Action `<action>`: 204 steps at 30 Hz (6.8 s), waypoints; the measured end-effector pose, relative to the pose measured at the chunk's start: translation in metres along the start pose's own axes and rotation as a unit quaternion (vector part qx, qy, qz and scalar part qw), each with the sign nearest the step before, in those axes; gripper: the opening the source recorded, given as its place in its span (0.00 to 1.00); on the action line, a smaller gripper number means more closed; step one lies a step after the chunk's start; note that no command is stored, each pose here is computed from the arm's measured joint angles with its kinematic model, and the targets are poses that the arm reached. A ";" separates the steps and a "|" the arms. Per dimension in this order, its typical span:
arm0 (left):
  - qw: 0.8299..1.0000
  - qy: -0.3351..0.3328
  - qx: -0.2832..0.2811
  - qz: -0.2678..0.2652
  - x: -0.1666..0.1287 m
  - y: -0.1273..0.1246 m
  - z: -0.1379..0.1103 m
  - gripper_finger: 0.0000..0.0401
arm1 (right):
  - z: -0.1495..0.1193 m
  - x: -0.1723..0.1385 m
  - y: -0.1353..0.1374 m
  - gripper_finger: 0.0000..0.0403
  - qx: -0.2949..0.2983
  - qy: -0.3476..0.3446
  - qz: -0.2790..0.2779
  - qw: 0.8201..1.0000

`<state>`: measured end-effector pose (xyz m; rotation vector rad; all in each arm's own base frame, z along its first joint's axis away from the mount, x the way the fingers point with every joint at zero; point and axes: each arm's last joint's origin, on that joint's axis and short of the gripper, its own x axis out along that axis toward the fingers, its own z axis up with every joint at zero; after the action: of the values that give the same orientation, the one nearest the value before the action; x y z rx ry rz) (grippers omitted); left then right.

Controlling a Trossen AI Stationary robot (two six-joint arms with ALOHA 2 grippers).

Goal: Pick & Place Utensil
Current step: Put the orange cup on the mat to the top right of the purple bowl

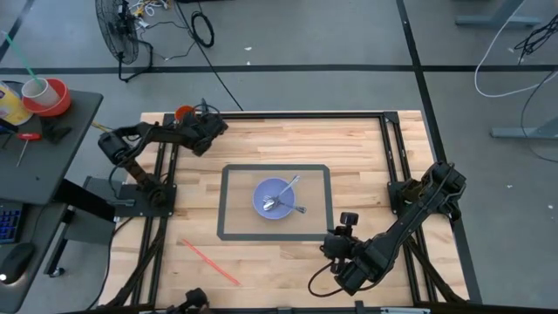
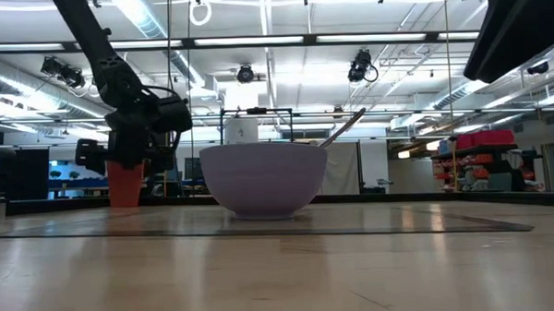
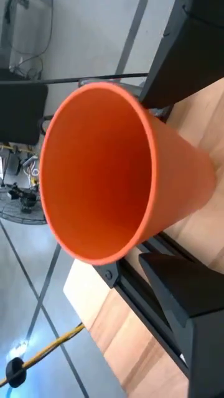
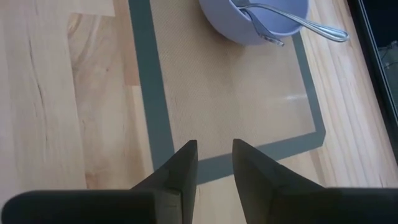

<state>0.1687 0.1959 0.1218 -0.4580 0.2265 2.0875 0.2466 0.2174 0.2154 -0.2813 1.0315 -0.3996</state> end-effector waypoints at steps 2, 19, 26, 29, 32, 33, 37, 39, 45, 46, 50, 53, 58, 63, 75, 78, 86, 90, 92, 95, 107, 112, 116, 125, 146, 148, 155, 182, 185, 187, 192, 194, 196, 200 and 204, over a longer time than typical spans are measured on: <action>1.000 0.008 0.012 0.010 0.001 -0.002 0.000 0.99 | 0.000 0.000 0.000 0.26 0.000 0.000 0.000 1.000; 0.991 0.107 0.009 0.076 0.020 -0.013 0.023 0.99 | -0.006 -0.006 0.001 0.26 0.010 0.006 0.006 1.000; 0.992 0.097 -0.009 0.078 0.020 -0.015 0.028 0.99 | -0.006 -0.008 -0.001 0.26 0.012 0.008 0.004 1.000; 0.992 0.090 -0.020 0.082 0.021 -0.015 0.028 0.99 | -0.006 -0.008 -0.001 0.26 0.012 0.008 0.004 1.000; 0.992 0.084 -0.029 0.086 0.020 -0.015 0.028 0.97 | -0.006 -0.008 0.000 0.26 0.012 0.011 0.005 1.000; 0.992 0.083 -0.030 0.086 0.020 -0.014 0.028 0.96 | -0.006 -0.008 -0.001 0.26 0.012 0.012 0.005 1.000; 0.992 0.083 -0.030 0.086 0.020 -0.015 0.028 0.92 | -0.006 -0.008 -0.001 0.26 0.012 0.013 0.006 1.000; 0.992 0.083 -0.030 0.086 0.020 -0.014 0.028 0.89 | -0.006 -0.008 0.000 0.26 0.012 0.013 0.006 1.000; 0.993 0.085 -0.013 0.087 0.020 -0.014 0.028 0.81 | -0.006 -0.008 0.000 0.26 0.012 0.013 0.006 1.000; 0.993 0.086 -0.009 0.086 0.020 -0.014 0.028 0.80 | -0.006 -0.008 0.000 0.26 0.011 0.012 0.006 1.000; 0.992 0.089 0.023 0.082 0.020 -0.014 0.028 0.80 | -0.006 -0.008 0.000 0.26 0.008 0.010 0.008 1.000; 0.991 0.091 0.050 0.079 0.020 -0.014 0.029 0.80 | -0.005 -0.008 0.001 0.26 0.003 0.008 0.010 1.000; 0.989 0.103 0.071 0.078 0.018 -0.013 0.028 0.80 | -0.004 -0.008 0.003 0.26 -0.005 0.000 0.019 1.000; 0.988 0.110 0.088 0.070 0.011 -0.014 0.024 0.80 | -0.003 -0.008 0.003 0.26 -0.006 -0.001 0.021 1.000; 0.979 0.151 0.122 0.061 -0.009 -0.010 0.013 0.79 | -0.004 -0.009 0.005 0.26 -0.004 0.006 0.033 0.999; 0.976 0.154 0.137 0.065 -0.012 -0.008 0.012 0.79 | -0.005 -0.009 0.005 0.26 -0.004 0.006 0.033 0.999; 0.968 0.154 0.182 0.082 -0.018 -0.002 0.010 0.73 | -0.004 -0.009 0.005 0.26 -0.004 0.005 0.034 0.999; 0.969 0.152 0.177 0.083 -0.018 -0.002 0.010 0.71 | -0.004 -0.009 0.006 0.26 -0.002 0.003 0.037 0.999; 0.970 0.152 0.173 0.083 -0.018 -0.002 0.010 0.71 | -0.004 -0.009 0.006 0.26 -0.002 0.003 0.038 0.999; 0.971 0.148 0.172 0.082 -0.018 -0.002 0.010 0.71 | -0.004 -0.009 0.006 0.26 -0.002 0.002 0.038 0.999; 0.976 0.127 0.165 0.069 -0.018 -0.011 0.017 0.71 | -0.004 -0.009 0.006 0.26 -0.002 0.002 0.037 0.999; 0.978 0.115 0.166 0.052 -0.022 -0.025 0.032 0.71 | -0.004 -0.009 0.006 0.26 -0.002 0.002 0.038 0.999; 0.978 0.108 0.172 0.043 -0.024 -0.032 0.040 0.71 | -0.004 -0.009 0.006 0.26 -0.002 0.002 0.038 0.999; 0.967 0.128 0.218 0.030 -0.025 -0.034 0.042 0.71 | -0.004 -0.009 0.006 0.26 -0.002 0.002 0.038 0.999; 0.948 0.172 0.267 0.000 -0.053 -0.020 0.013 0.71 | -0.002 -0.010 0.009 0.26 0.002 -0.008 0.051 0.999; 0.957 0.188 0.221 -0.010 -0.046 -0.014 0.009 0.71 | -0.002 -0.010 0.009 0.26 0.002 -0.007 0.050 0.999; 0.976 0.197 0.047 -0.076 -0.038 0.007 -0.009 0.71 | -0.004 -0.010 0.006 0.26 -0.023 -0.003 0.038 0.999; 0.995 0.094 0.019 -0.023 -0.012 0.014 0.008 0.95 | 0.011 -0.003 -0.044 0.26 -0.023 0.014 -0.059 0.998; 0.996 0.090 0.001 -0.017 -0.008 0.014 0.010 0.94 | 0.012 -0.004 -0.052 0.26 -0.016 0.020 -0.065 0.998; 0.996 0.086 -0.003 -0.022 -0.006 0.012 0.012 0.94 | 0.014 -0.003 -0.056 0.26 -0.013 0.021 -0.068 0.997; 0.995 0.090 0.011 -0.035 0.001 0.007 0.020 0.97 | 0.018 0.003 -0.065 0.26 -0.014 0.025 -0.091 0.995; 0.995 0.090 0.014 -0.029 0.002 0.006 0.024 0.97 | 0.019 0.004 -0.067 0.26 -0.016 0.024 -0.098 0.995; 0.995 0.094 0.020 -0.021 0.004 0.007 0.026 0.97 | 0.021 0.005 -0.070 0.26 -0.018 0.026 -0.099 0.995; 0.996 0.086 0.023 -0.007 0.005 0.008 0.029 0.97 | 0.022 0.005 -0.073 0.26 -0.023 0.028 -0.101 0.994; 0.998 0.067 0.009 0.005 0.006 0.008 0.030 0.97 | 0.021 0.005 -0.075 0.26 -0.023 0.029 -0.107 0.994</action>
<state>0.1519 0.2059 0.1465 -0.5877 0.3263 2.0646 0.2532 0.1488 0.2531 -0.4252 1.0715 -0.5814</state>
